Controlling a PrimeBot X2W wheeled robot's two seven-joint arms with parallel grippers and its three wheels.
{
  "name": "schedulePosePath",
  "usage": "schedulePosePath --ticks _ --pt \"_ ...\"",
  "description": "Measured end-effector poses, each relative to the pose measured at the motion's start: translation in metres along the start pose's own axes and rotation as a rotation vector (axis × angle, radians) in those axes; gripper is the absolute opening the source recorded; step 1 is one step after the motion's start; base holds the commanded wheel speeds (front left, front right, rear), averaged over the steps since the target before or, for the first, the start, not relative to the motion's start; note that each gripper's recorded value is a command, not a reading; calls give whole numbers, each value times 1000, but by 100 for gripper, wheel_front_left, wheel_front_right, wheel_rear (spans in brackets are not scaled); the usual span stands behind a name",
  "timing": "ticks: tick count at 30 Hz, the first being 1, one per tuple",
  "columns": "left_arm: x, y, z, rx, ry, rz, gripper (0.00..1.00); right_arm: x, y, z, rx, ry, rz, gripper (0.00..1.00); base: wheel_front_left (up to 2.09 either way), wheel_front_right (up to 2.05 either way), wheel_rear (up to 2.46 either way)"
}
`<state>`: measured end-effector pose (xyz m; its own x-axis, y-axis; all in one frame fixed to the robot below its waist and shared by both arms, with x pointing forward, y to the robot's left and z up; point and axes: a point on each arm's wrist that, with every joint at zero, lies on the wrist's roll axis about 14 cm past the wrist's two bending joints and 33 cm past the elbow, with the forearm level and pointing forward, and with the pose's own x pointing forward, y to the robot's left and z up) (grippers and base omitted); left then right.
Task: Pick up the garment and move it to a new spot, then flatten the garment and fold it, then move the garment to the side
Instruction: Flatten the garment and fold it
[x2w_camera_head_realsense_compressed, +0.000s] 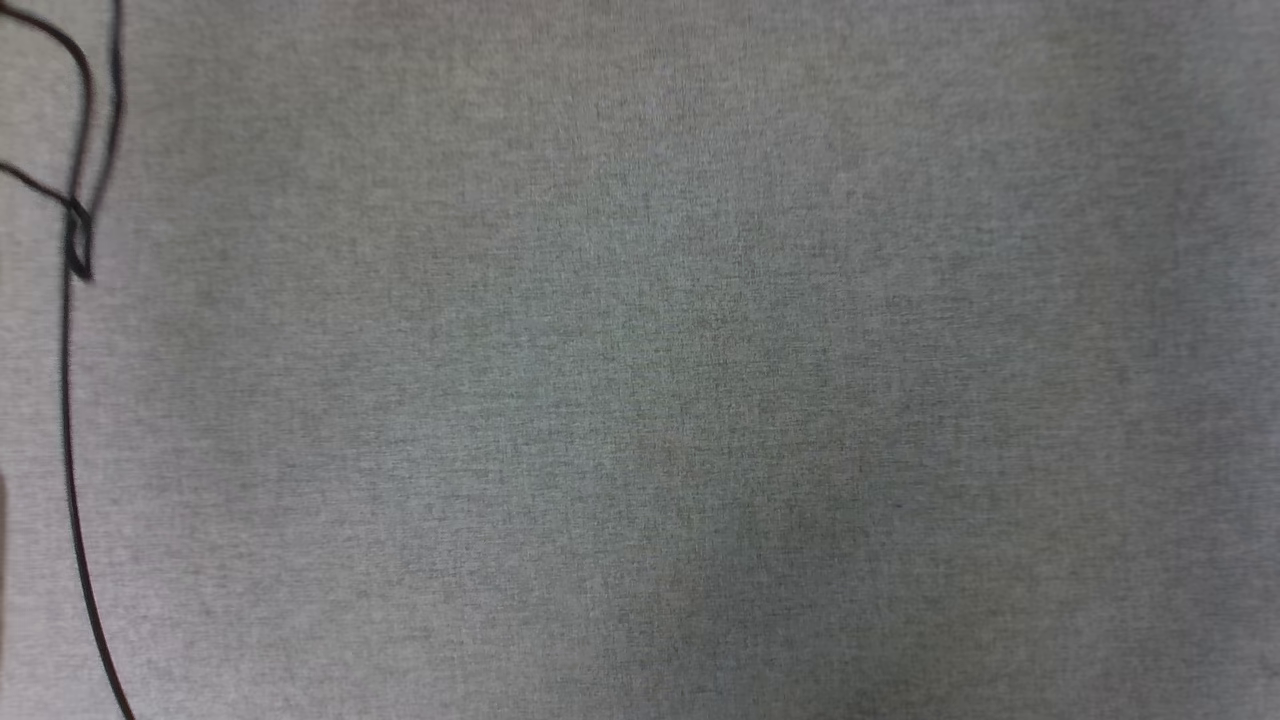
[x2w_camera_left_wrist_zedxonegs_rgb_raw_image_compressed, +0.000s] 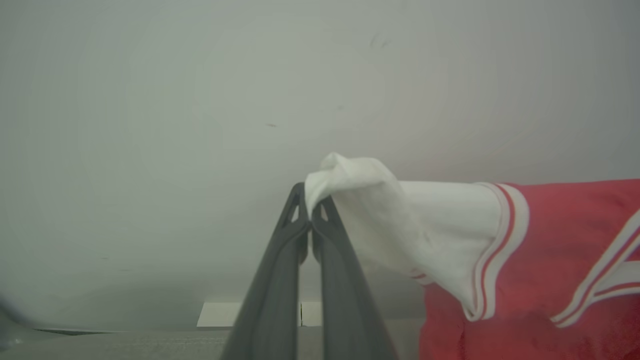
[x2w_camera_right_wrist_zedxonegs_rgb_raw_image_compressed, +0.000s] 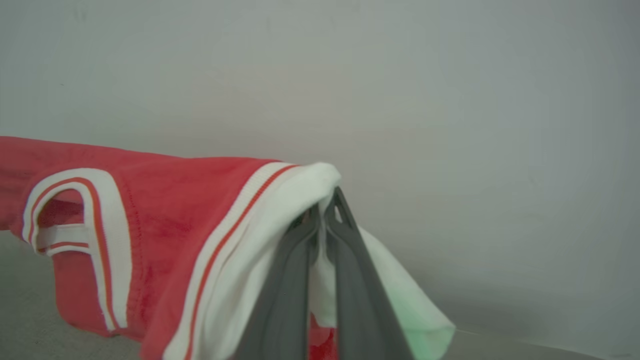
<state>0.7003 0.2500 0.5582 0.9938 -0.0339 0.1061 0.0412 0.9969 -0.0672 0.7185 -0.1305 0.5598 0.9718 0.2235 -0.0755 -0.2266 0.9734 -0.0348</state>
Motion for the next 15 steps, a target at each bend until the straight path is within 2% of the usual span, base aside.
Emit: schedulePosePath --ticks 6,15 --pt "-37 3 -35 -56 98 22 0 -29 17 -50 46 108 38 0 0 0 0" --pt "-133 15 -56 -144 161 59 0 -114 20 -102 131 221 45 0 0 0 0"
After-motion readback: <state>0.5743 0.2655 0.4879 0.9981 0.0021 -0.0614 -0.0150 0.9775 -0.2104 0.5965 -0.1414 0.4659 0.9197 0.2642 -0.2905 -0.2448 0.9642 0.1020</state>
